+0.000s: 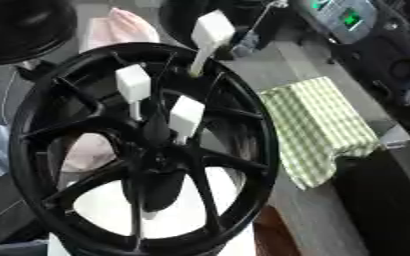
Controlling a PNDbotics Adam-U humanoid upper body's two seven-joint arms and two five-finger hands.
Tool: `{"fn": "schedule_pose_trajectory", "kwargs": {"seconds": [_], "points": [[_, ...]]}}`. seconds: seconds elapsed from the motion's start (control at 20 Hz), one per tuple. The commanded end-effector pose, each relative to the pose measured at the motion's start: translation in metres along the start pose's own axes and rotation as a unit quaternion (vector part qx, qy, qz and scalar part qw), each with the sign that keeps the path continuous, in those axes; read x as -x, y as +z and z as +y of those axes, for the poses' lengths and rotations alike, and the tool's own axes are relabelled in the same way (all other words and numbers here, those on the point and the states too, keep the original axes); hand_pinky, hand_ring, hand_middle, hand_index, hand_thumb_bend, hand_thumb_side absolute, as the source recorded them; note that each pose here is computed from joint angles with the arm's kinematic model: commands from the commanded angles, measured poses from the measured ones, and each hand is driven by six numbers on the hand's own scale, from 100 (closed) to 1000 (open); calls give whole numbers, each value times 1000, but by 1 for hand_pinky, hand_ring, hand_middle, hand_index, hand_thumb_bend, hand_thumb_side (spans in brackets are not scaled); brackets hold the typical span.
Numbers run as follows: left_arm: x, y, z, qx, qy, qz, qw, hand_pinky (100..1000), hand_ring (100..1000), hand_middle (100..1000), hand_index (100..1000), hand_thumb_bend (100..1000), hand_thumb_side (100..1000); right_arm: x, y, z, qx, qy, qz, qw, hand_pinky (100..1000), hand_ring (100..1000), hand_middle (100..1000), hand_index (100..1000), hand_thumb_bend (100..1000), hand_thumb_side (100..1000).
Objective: Pull the pin out of the wheel hub.
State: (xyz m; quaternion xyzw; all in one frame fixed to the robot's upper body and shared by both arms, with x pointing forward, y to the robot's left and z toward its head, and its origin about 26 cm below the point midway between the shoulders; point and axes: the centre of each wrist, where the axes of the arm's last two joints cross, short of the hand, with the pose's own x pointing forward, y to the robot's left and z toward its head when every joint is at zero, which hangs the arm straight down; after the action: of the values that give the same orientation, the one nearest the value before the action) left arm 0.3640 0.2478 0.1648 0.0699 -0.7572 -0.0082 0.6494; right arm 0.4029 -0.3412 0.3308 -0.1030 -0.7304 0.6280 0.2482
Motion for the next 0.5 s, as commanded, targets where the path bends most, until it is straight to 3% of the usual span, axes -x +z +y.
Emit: {"fn": "schedule_pose_trajectory", "kwargs": {"seconds": [0.05,0.3,0.5], "points": [[-8,0,8,-9,-12,-15,1000,698,660,496,746,149,947,-6,47,-37,-45,83,-26,995,648,485,240,445,352,100],[-5,-1,18,-27,-20,-10,999,698,660,496,746,145,946,2,124,-52,37,56,56,996,644,482,236,444,353,100],[-5,-1,29,-48,-23,-10,999,698,660,497,747,143,945,0,186,-62,101,40,125,986,638,480,234,444,352,100]]}}
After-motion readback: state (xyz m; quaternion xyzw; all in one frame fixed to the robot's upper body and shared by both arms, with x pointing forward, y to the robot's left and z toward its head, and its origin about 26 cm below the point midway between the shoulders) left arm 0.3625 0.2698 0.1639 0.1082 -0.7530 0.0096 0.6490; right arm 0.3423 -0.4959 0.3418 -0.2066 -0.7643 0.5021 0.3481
